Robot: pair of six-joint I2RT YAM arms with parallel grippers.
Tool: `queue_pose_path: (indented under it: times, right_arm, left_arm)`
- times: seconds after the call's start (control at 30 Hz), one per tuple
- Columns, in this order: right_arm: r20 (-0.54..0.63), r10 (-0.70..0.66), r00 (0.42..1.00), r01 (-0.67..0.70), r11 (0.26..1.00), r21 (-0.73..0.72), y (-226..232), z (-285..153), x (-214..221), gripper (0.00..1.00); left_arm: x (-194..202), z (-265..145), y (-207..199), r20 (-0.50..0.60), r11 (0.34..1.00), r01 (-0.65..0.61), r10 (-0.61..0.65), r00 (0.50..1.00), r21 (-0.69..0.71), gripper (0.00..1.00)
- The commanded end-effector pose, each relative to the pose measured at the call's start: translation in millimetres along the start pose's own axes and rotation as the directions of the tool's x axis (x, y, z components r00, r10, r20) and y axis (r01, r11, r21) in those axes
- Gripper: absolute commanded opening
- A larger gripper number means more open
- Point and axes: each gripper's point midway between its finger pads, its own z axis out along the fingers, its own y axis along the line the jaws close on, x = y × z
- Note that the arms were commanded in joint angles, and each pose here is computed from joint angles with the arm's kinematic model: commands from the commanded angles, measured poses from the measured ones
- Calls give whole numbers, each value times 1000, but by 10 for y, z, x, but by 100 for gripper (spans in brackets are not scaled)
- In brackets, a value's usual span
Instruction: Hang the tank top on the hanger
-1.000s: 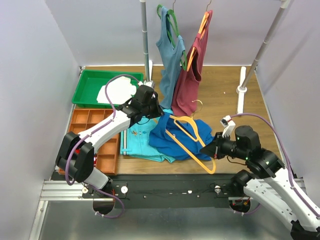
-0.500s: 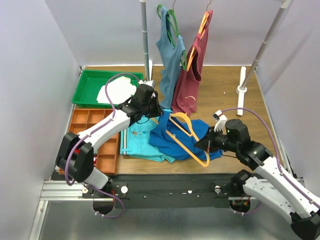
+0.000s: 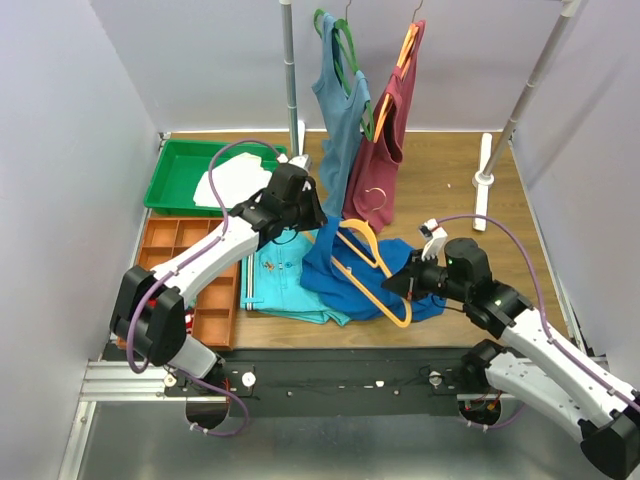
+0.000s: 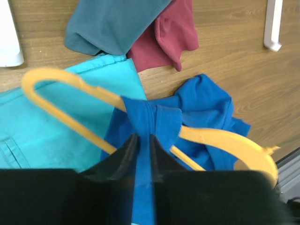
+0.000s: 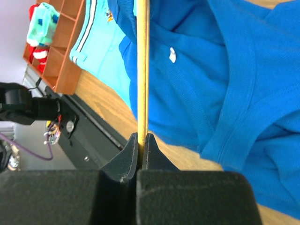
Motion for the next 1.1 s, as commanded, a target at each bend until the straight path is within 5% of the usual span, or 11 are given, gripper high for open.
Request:
queue_pose_path:
  times: [0.0,0.3,0.5,1.07]
  right_arm:
    - [59,-41,997,43,998,-42,21,107,-88,1]
    - [59,-57,997,59,997,-39,-25,184,-76,1]
    - [56,-55,997,57,998,-30,-56,202,-56,1]
    - [44,-49,998,49,999,-9,-93,216,-44,1]
  left_arm:
    - [-313,-282,-80,120,998,-63,62,991,2,42]
    - [-173,-474,-478,187,965,-229,204,961,124,68]
    - [11,-369,-789,173,909,-400,378,909,116,71]
    - [-111,34,-1053,169,865,-490,469,867,111,72]
